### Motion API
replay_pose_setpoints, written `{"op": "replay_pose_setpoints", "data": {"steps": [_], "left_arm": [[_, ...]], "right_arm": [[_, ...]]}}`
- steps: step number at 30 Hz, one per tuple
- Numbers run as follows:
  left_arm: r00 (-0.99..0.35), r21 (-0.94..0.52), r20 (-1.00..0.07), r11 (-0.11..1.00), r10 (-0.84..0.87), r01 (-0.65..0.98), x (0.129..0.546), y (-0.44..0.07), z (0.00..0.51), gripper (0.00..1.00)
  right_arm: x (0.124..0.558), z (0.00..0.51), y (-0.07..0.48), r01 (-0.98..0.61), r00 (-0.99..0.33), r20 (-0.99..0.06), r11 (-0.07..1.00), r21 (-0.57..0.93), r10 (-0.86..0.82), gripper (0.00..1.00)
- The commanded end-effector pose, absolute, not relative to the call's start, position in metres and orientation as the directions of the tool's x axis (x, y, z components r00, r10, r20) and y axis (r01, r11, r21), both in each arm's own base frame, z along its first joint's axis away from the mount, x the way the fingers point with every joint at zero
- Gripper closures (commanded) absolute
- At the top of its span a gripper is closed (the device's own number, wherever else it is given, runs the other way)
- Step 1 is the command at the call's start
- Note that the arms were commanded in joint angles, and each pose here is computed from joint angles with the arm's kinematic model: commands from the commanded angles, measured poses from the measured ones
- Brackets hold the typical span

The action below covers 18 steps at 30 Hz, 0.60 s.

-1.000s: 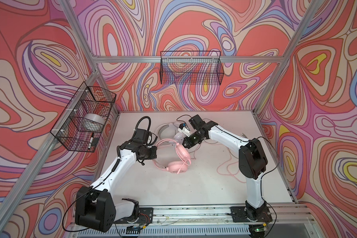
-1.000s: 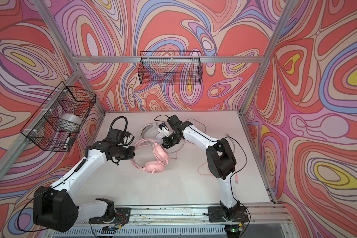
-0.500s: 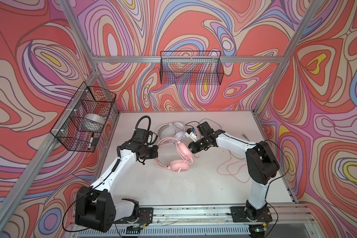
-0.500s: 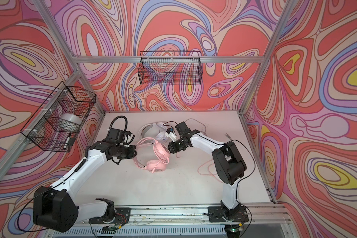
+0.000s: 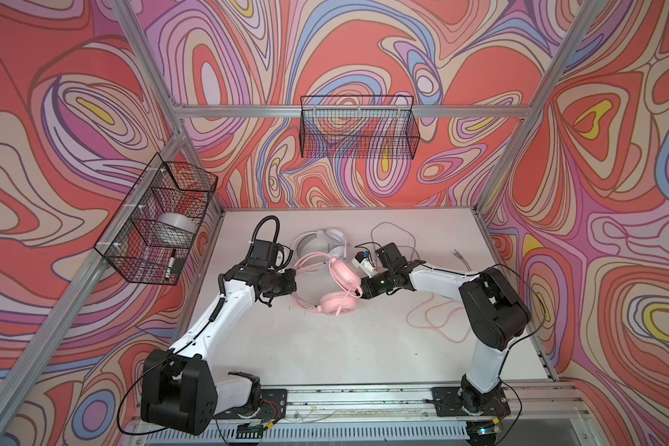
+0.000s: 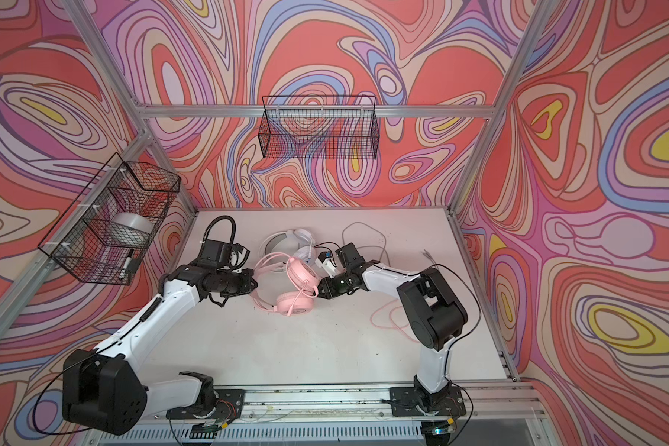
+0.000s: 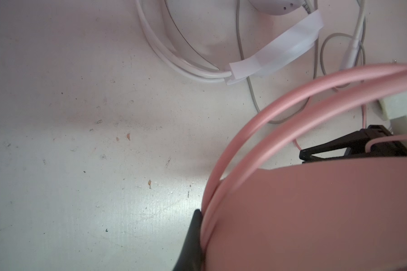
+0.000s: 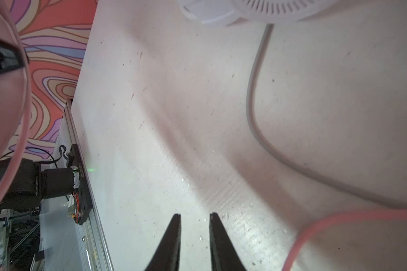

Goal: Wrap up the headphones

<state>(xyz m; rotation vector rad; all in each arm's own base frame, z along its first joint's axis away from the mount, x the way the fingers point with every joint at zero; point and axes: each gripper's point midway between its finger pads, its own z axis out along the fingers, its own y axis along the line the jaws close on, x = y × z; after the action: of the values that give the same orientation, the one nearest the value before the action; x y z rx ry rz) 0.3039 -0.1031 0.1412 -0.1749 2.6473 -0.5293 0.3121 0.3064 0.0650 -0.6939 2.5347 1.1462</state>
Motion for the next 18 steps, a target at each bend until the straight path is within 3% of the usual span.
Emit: {"op": "replay_pose_setpoints", "data": {"steps": [1,18], "left_arm": [[-0.863,-0.485,-0.416,0.873,-0.286,-0.055,0.315,-0.108,0.162,1.00],[-0.808,-0.529,-0.391,0.826,-0.440,-0.194,0.330,-0.091,0.192,1.00]], "right_arm": [[0.311,0.073,0.312,-0.541,-0.839,-0.467,0.520,0.661,-0.279,0.73],[0.290,0.032,0.309,-0.481,-0.876,-0.373,0.501,0.720,-0.305,0.70]]}}
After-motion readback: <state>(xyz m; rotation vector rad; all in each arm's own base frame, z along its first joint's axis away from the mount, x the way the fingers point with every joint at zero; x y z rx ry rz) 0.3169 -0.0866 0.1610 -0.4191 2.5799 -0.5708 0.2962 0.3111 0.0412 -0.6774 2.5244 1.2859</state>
